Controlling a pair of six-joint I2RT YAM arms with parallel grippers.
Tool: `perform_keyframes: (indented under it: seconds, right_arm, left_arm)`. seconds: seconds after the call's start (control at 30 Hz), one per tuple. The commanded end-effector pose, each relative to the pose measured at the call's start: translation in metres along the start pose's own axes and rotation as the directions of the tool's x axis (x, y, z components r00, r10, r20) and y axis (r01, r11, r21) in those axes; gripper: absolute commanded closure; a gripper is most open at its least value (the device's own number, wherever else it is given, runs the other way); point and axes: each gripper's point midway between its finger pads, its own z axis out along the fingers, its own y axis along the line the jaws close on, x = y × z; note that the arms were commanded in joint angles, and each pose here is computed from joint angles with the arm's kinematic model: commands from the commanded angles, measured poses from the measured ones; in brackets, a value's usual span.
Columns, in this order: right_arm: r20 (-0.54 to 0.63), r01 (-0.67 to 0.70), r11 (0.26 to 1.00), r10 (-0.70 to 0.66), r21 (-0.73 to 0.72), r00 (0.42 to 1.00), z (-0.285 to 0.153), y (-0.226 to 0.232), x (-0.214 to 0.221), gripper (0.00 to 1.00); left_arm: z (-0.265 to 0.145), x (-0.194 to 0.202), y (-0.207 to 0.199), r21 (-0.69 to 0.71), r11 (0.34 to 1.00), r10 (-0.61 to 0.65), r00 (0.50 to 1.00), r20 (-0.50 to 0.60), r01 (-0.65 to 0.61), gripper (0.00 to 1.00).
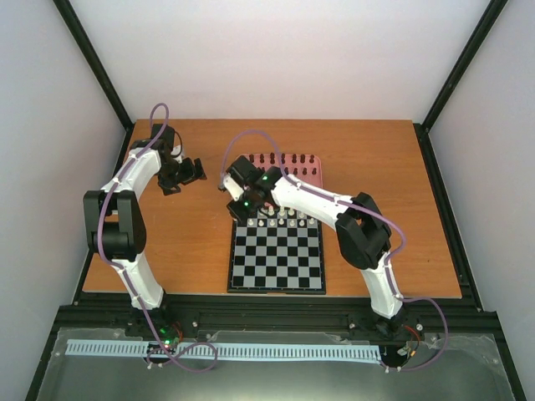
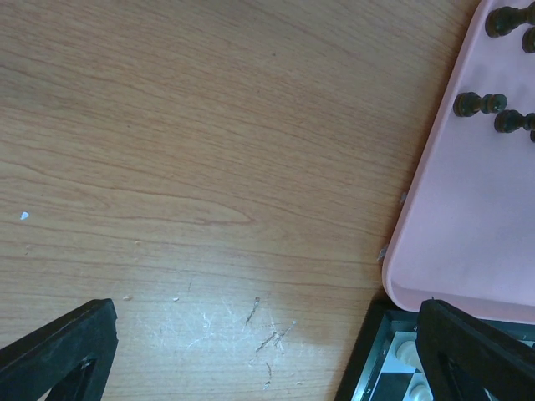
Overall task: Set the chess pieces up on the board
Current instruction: Place the chess piece on the chessboard.
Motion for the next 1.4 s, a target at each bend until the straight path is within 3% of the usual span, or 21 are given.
perform_keyframes:
  seconds: [0.0,1.37]
  right_arm:
    - [0.007,0.011,1.000,-0.011,0.025,1.000,0.007,-0.008,0.012,0.95]
    - [-0.079,-0.021,0.997,0.027,0.081,0.997,0.053,-0.027,0.030,0.92]
  left_arm:
    - [-0.008,-0.008,-0.005,0.005,1.000,0.003,0.999,0.037,-0.003,0.00]
    - [-0.011,-0.001,-0.004,0.001,1.000,0.012,0.999,0.040,-0.012,0.00]
